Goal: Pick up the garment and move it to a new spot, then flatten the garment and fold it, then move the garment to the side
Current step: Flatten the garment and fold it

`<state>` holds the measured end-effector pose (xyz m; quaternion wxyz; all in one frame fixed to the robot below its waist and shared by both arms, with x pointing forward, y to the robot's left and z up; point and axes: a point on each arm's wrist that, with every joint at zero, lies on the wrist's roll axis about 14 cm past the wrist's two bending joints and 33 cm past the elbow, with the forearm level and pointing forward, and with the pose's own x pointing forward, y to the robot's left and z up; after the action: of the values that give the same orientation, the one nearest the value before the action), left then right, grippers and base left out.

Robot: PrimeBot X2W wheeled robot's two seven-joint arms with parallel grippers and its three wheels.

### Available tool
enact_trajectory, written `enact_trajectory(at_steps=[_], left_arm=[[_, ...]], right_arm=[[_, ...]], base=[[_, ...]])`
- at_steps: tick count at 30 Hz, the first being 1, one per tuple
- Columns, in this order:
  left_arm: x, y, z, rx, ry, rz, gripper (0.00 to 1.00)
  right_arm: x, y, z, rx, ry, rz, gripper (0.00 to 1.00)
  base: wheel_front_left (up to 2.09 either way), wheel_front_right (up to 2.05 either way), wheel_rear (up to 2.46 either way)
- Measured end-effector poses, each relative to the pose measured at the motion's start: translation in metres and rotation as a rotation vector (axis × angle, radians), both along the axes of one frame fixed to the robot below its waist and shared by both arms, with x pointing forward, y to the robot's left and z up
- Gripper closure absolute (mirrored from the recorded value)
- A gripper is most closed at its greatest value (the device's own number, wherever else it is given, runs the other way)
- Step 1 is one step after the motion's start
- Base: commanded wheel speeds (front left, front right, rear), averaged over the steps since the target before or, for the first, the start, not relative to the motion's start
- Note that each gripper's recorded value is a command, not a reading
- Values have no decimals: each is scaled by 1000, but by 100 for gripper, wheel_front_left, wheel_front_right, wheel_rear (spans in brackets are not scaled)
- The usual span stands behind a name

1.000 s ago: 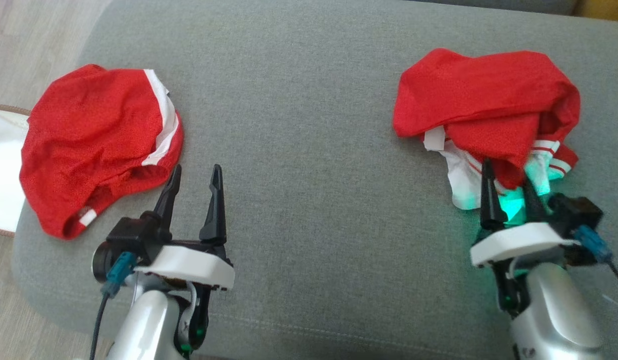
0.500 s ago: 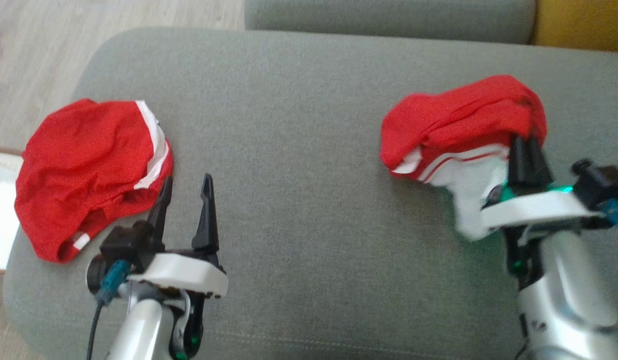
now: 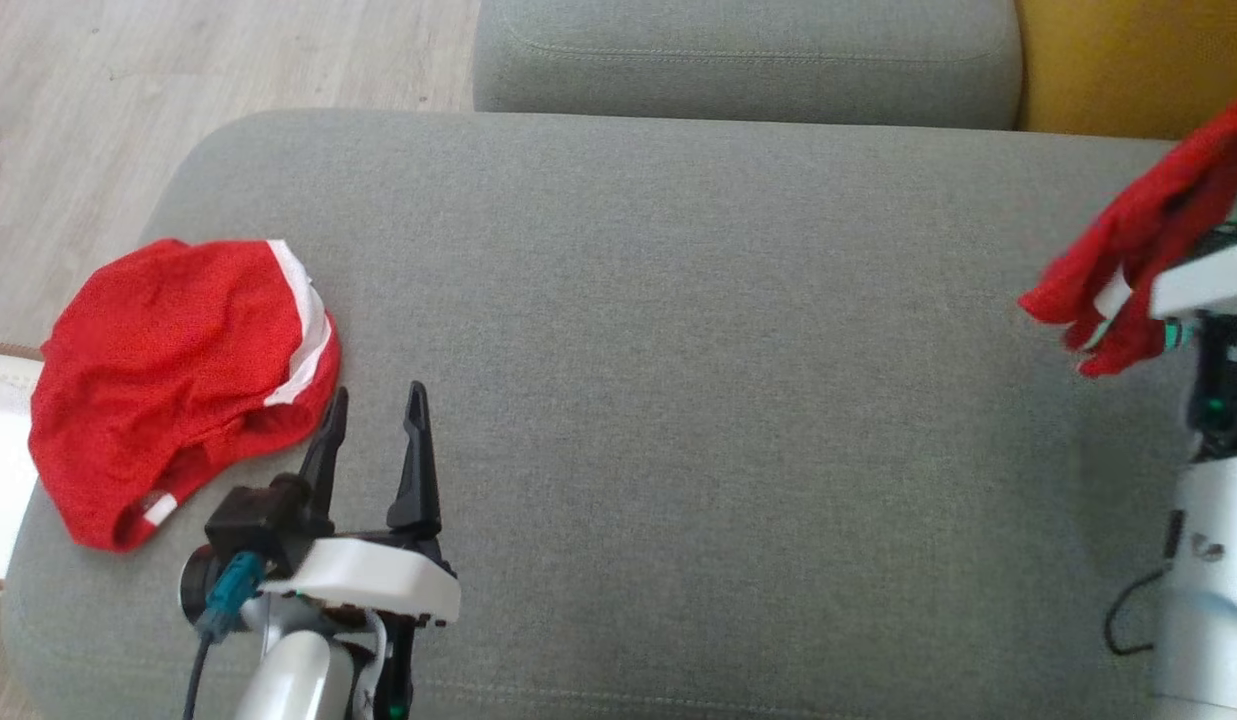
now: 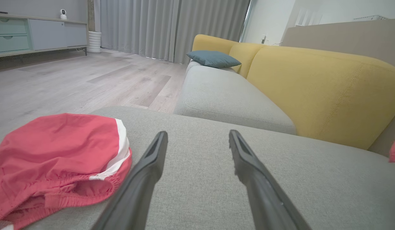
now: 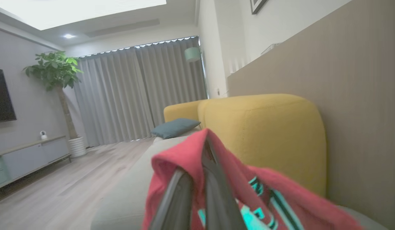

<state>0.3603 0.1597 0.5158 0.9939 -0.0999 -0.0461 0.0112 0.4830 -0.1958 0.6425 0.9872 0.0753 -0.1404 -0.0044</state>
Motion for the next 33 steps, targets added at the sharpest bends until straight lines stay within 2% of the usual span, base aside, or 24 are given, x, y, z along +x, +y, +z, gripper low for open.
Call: enact_trajectory(at_steps=[6,13,16,19,20,21,25,28,33], left_arm=[[-4,4,-1,-13,6,15,0],[-15,18,-5,-11,16,62,0],[-21,27,-8,-9,27,92,0],[-28,34,-12,-7,40,117,0],[-30,36,-12,-7,42,124,0],[-32,38,-12,-7,43,131,0],[-34,43,-11,-16,40,150,0],[-32,45,-10,-16,37,157,0],[-24,32,-3,-19,12,113,0]], right_arm=[[6,80,-16,16,81,244,100],[-14,175,-107,11,327,514,100],[-27,214,-132,49,397,628,100],[-42,253,-141,88,425,743,98],[-45,264,-141,78,421,774,5],[-46,273,-138,73,411,798,0],[-37,287,-120,50,362,824,0],[-26,276,-118,21,349,782,0],[-13,234,-130,-40,365,658,0]], base=[[0,0,0],[0,0,0],[0,0,0],[0,0,0],[0,0,0],[0,0,0],[0,0,0],[0,0,0],[0,0,0]])
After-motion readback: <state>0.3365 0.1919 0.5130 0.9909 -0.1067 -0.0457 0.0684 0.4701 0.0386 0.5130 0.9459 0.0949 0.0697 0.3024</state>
